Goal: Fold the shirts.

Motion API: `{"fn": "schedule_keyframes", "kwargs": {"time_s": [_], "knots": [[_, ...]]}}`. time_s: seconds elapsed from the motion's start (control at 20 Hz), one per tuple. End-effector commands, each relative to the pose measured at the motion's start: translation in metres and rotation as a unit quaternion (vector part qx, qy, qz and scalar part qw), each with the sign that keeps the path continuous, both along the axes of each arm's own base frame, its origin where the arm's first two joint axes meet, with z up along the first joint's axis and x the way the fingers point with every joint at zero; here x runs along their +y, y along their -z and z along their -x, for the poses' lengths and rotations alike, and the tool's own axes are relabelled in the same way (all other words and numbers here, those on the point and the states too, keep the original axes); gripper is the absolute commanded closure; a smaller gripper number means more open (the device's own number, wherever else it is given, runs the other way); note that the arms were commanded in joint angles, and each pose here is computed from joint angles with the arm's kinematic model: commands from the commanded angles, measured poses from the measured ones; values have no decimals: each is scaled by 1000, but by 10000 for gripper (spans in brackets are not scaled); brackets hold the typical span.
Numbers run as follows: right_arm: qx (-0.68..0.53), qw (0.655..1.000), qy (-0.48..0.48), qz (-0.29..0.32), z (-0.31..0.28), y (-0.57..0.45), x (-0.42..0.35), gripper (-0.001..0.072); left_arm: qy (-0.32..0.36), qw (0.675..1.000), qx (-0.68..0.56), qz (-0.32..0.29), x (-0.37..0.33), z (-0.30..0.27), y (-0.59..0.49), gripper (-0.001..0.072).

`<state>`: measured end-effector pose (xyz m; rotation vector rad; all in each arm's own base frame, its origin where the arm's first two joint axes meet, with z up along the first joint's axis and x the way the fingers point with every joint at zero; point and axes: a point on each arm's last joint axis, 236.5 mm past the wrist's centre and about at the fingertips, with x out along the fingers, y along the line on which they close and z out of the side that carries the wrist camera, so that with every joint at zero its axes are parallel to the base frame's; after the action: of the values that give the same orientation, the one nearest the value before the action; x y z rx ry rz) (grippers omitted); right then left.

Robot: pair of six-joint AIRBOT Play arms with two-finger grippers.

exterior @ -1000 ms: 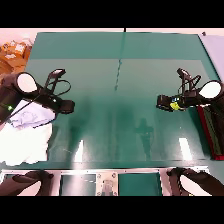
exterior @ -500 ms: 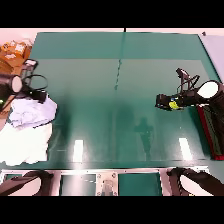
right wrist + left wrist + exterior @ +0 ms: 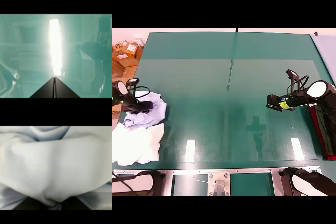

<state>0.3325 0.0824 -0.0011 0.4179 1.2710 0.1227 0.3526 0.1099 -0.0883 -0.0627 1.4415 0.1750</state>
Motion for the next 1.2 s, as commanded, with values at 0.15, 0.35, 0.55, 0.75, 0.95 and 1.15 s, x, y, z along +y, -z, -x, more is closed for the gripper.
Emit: {"fn": "schedule_keyframes", "kwargs": {"time_s": [0.15, 0.35, 0.55, 0.75, 0.95, 1.15], "knots": [[-2, 1000, 1, 0, -2, -1, 0, 697, 12, 999, -30, 19, -3, -40, -68, 680], [-22, 1000, 20, 1, -14, -17, -14, 698, 82, 980, -178, 21, -67, -94, -194, 681], [-45, 998, 54, 1, -30, -35, -39, 698, 212, 926, -296, 102, -212, -87, -300, 681], [-57, 996, 67, 2, -36, -44, -49, 698, 322, 878, -302, 183, -339, -49, -314, 680], [-53, 996, 66, 2, -34, -43, -49, 698, 376, 872, -238, 203, -406, -28, -266, 679], [-52, 996, 66, 2, -34, -43, -49, 488, 361, 903, -126, 196, -414, -31, -183, 64]]}}
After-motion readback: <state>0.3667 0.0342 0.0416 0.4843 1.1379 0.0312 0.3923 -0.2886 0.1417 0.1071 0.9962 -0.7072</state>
